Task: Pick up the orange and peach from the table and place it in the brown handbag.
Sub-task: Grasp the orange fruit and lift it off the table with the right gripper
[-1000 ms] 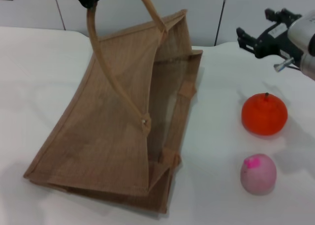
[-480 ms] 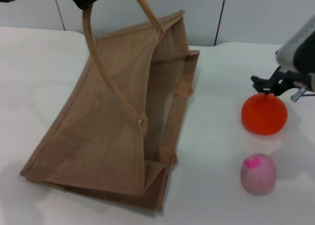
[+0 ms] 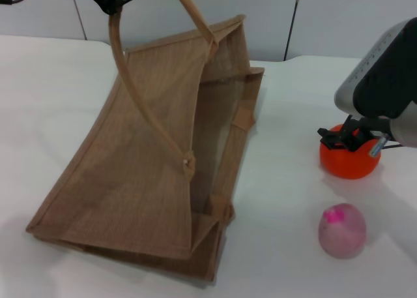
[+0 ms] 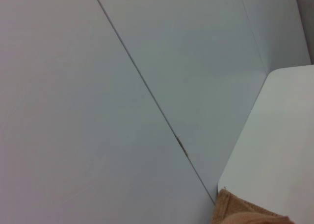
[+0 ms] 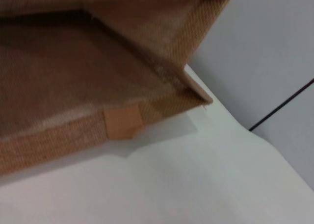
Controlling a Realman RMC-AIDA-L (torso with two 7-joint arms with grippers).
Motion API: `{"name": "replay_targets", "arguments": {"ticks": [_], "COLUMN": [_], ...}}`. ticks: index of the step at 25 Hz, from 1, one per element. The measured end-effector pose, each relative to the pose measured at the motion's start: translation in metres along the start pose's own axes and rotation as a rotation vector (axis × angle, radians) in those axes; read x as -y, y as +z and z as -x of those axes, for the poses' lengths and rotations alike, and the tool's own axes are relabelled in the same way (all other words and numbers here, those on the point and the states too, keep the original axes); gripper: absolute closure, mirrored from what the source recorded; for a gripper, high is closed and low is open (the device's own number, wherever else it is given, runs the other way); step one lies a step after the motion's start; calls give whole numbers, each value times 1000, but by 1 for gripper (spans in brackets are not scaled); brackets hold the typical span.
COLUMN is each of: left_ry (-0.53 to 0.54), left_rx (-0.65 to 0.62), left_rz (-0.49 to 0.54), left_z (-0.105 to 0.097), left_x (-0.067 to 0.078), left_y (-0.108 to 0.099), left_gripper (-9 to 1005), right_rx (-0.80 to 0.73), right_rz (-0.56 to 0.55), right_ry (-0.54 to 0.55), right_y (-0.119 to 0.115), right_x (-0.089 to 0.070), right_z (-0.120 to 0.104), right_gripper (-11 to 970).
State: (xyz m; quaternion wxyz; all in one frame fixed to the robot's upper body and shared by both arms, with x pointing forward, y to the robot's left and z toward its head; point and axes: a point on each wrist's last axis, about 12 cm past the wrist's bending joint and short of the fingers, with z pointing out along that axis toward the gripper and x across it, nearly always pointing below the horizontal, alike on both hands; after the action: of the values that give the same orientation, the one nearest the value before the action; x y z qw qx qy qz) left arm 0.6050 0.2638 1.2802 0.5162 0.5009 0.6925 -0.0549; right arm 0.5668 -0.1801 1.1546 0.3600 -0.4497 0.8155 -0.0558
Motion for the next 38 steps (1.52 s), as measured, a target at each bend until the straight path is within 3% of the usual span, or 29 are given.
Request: {"name": "replay_targets", "arguments": {"ticks": [26,36,38], "left_ry": [-19,-20,-20], "left_rx": [-31,-31,-31], "left_rz": [-12,-15,-15], "left_z": [-8,-9,-9], "left_x": [1,1,1], "left_y": [4,5,5], "left_gripper": [876,876,876], "right_rx": [-188,-197,-195], "right_rz": [57,80,82], "right_ry": [17,29,39], "right_y": [35,36,36], "right_x": [0,0,1], "right_z": [-31,-21,-19], "right_gripper": [155,163,222]}}
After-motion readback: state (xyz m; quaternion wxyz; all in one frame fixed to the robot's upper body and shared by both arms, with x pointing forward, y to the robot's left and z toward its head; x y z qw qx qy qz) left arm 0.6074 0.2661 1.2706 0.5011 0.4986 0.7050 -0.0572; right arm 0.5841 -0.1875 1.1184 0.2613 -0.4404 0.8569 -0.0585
